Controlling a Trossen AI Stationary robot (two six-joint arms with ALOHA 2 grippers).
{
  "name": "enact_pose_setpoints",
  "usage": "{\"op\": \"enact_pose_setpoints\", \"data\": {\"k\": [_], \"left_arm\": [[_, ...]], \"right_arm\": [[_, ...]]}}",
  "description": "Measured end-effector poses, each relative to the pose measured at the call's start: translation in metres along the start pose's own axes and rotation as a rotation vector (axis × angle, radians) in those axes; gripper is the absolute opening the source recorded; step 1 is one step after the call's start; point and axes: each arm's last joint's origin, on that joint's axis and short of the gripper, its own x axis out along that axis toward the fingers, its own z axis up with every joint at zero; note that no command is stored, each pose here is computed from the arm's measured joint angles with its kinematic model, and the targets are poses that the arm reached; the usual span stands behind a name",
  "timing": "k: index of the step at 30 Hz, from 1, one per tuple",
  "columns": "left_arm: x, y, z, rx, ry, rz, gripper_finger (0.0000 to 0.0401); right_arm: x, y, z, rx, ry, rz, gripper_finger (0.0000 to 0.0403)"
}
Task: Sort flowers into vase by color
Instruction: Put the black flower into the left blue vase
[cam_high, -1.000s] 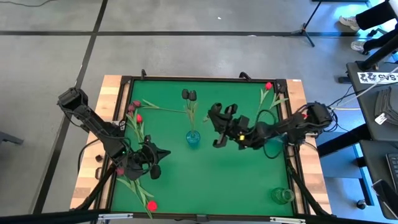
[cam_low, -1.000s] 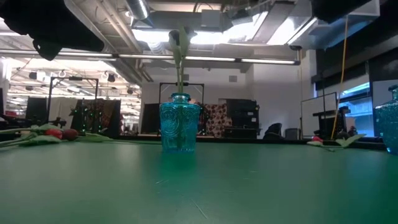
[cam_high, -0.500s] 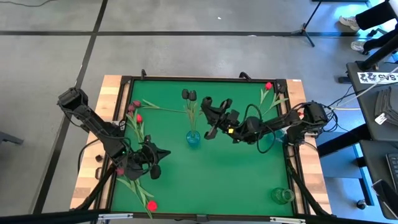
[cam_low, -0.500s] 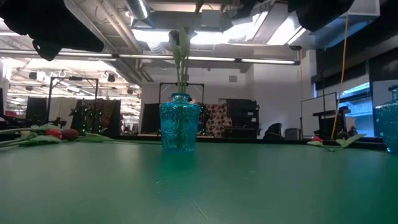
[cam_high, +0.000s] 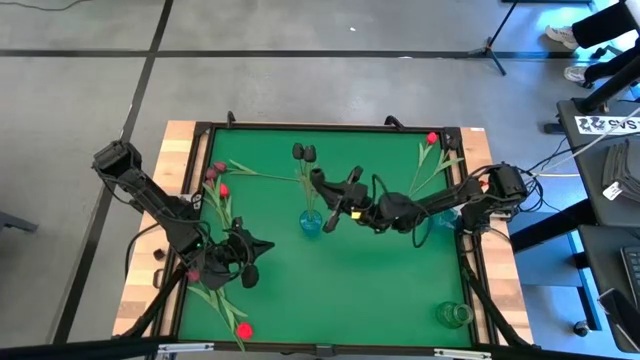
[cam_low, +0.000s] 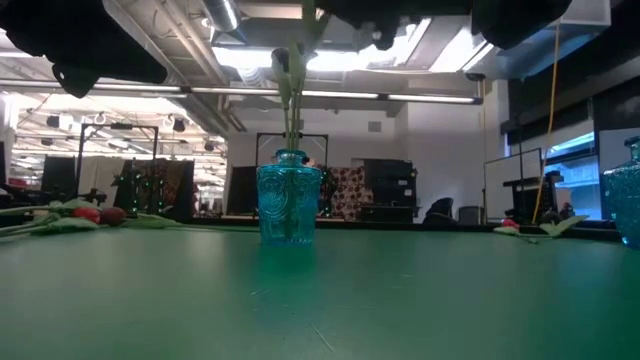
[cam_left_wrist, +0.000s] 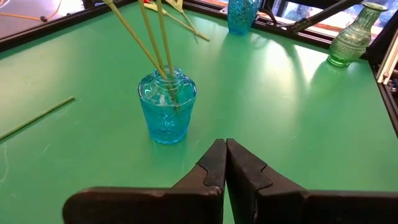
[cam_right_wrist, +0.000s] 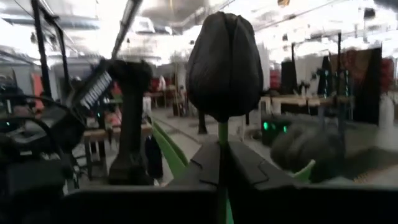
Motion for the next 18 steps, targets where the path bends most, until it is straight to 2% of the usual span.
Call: {"op": "enact_pose_setpoints", "data": {"k": [4, 11, 18], "left_arm": [[0.0, 0.0, 0.0, 0.0, 0.0, -0.001, 0.0004], [0.0, 0.0, 0.0, 0.002, 0.009, -0.009, 0.0004], [-0.005, -0.003, -0.003, 0.029, 0.012, -0.03, 0.0004]], "right_arm": [[0.0, 0.0, -0.004, -0.015, 0.037, -0.004, 0.0042], [-0.001, -0.002, -0.01, -0.038, 0.105, -0.07, 0.0135], [-0.011, -0.004, 0.006, -0.113, 0.209, -0.078, 0.0196]]}}
